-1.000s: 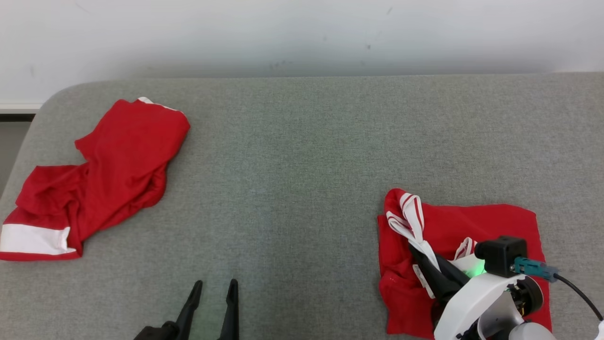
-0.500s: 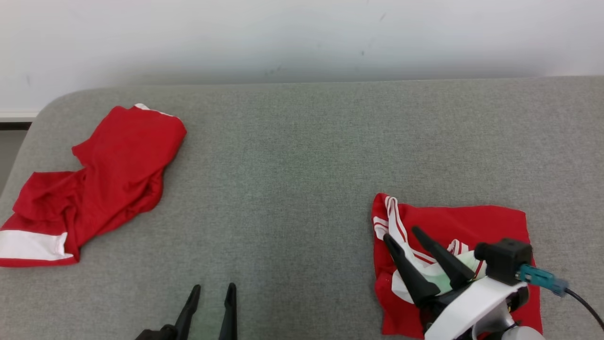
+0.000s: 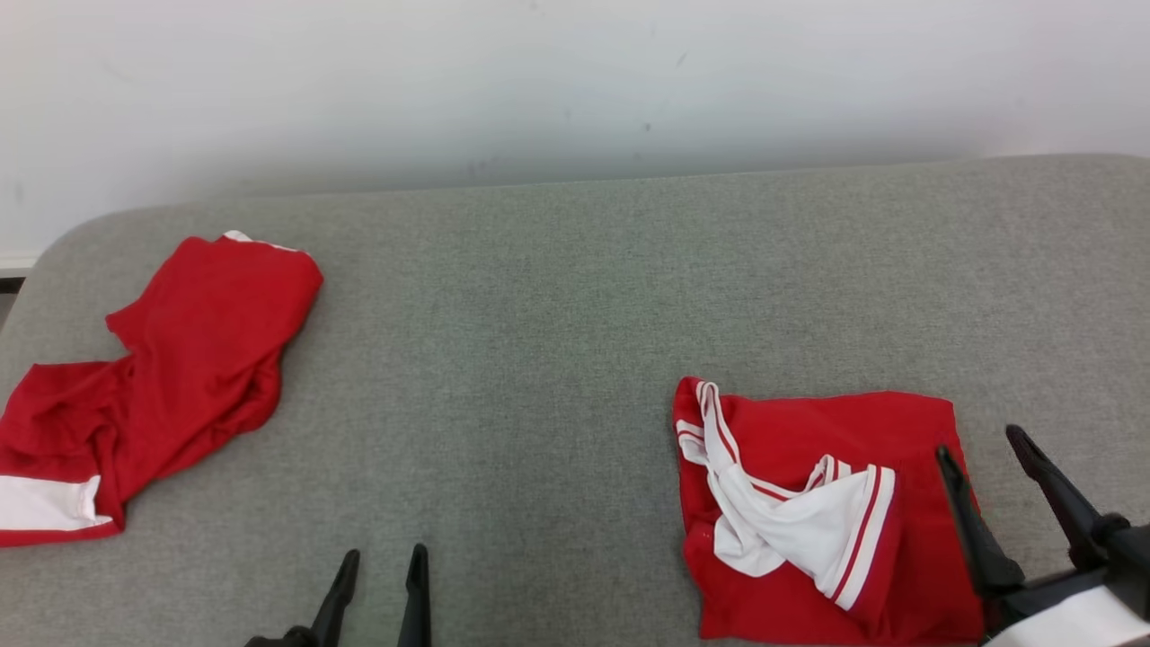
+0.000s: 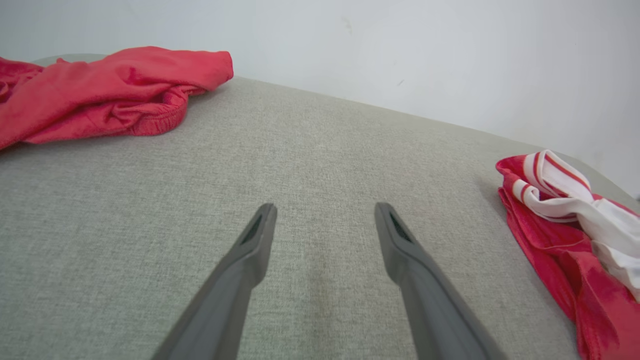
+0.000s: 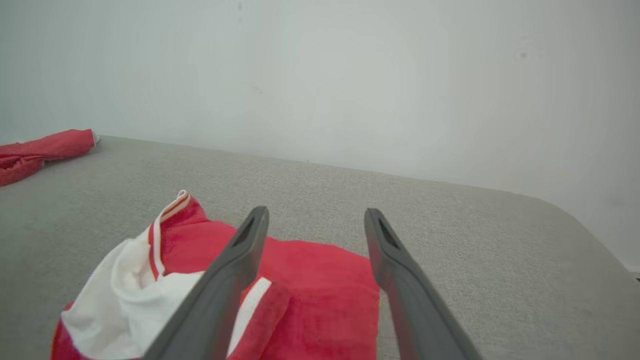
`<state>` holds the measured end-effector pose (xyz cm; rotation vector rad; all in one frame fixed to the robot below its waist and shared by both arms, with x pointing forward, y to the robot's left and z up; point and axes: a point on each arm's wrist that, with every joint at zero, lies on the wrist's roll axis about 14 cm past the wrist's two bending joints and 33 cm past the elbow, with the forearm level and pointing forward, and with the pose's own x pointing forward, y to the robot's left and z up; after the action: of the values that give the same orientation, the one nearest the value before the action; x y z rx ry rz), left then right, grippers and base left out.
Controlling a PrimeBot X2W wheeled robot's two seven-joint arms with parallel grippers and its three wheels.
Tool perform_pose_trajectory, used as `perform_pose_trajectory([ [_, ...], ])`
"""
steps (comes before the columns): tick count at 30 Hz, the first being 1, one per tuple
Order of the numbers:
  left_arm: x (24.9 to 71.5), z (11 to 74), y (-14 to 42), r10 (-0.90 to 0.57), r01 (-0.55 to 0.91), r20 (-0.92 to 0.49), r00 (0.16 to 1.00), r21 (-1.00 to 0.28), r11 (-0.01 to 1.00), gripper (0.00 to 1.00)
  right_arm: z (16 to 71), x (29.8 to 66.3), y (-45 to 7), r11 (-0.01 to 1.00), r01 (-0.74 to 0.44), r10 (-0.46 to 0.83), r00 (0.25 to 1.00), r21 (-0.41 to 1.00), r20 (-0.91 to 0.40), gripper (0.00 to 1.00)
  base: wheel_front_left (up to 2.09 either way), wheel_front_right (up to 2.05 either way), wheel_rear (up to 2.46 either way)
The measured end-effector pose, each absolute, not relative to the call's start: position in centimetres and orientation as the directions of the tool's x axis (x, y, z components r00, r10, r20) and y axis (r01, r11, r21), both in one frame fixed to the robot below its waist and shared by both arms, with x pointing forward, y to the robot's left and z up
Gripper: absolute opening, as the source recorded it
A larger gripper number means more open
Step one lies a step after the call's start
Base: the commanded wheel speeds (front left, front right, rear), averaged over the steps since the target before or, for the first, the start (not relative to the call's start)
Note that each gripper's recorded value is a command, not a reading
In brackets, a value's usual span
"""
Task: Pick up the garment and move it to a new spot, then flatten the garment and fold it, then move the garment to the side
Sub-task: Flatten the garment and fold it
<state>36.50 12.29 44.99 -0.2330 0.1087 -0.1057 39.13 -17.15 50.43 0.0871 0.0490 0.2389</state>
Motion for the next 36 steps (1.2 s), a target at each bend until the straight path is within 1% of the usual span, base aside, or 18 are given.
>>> perform_pose_trajectory([
  [3,36.3,45.0,12.1,-0.123,0.098,-0.096,0.988,-0.236,0.967,1.0,49.4,38.5,-19.3,0.983,-0.179,0.181,0.982,0.036,-0.063,1.0,0.0,0.0,0.0],
  [8,36.2,45.1,12.0,-0.129,0.105,-0.092,0.987,-0.232,0.967,1.0,47.2,37.6,-21.3,0.993,-0.114,0.117,0.987,0.034,-0.113,1.0,0.0,0.0,0.0],
  [9,36.2,45.0,12.0,-0.13,0.106,-0.095,0.987,-0.23,0.967,1.0,46.5,37.4,-21.3,0.993,-0.109,0.114,0.984,0.044,-0.135,0.56,0.0,0.0,0.0],
  [11,36.2,44.8,11.9,-0.138,0.112,-0.1,0.985,-0.23,0.967,1.0,45.1,37.1,-20.9,0.991,-0.115,0.124,0.975,0.061,-0.182,0.11,0.0,0.0,0.0],
  [12,36.2,44.8,11.8,-0.14,0.114,-0.101,0.985,-0.23,0.966,1.0,44.3,36.9,-20.6,0.99,-0.121,0.133,0.969,0.069,-0.207,0.0,0.0,0.0,0.0],
  [16,36.2,44.5,11.9,-0.138,0.11,-0.109,0.984,-0.227,0.968,1.0,42.1,36.8,-19.8,0.985,-0.129,0.155,0.949,0.112,-0.275,0.0,0.0,0.0,0.0],
  [20,36.4,44.2,11.8,-0.141,0.112,-0.116,0.983,-0.228,0.967,1.0,40.7,37.5,-18.9,0.981,-0.155,0.185,0.928,0.117,-0.322,0.0,0.0,0.0,0.0],
  [23,36.6,44.2,11.9,-0.138,0.109,-0.116,0.984,-0.228,0.967,1.0,39.9,38.0,-17.7,0.974,-0.2,0.224,0.911,0.105,-0.345,0.0,0.0,0.0,0.0],
  [30,36.5,44.4,12.9,-0.108,0.081,-0.112,0.988,-0.222,0.972,1.0,39.7,38.1,-13.1,0.929,-0.338,0.37,0.871,0.152,-0.324,0.0,0.0,0.0,0.0],
  [33,36.2,44.4,13.4,-0.092,0.065,-0.113,0.989,-0.22,0.973,1.0,40.4,37.9,-11.4,0.9,-0.401,0.434,0.852,0.17,-0.293,0.0,0.0,0.0,0.0],
  [36,35.9,44.6,13.9,-0.072,0.047,-0.11,0.991,-0.216,0.975,1.0,40.8,37.1,-9.9,0.866,-0.47,0.5,0.82,0.17,-0.278,0.0,0.0,0.0,0.0],
])
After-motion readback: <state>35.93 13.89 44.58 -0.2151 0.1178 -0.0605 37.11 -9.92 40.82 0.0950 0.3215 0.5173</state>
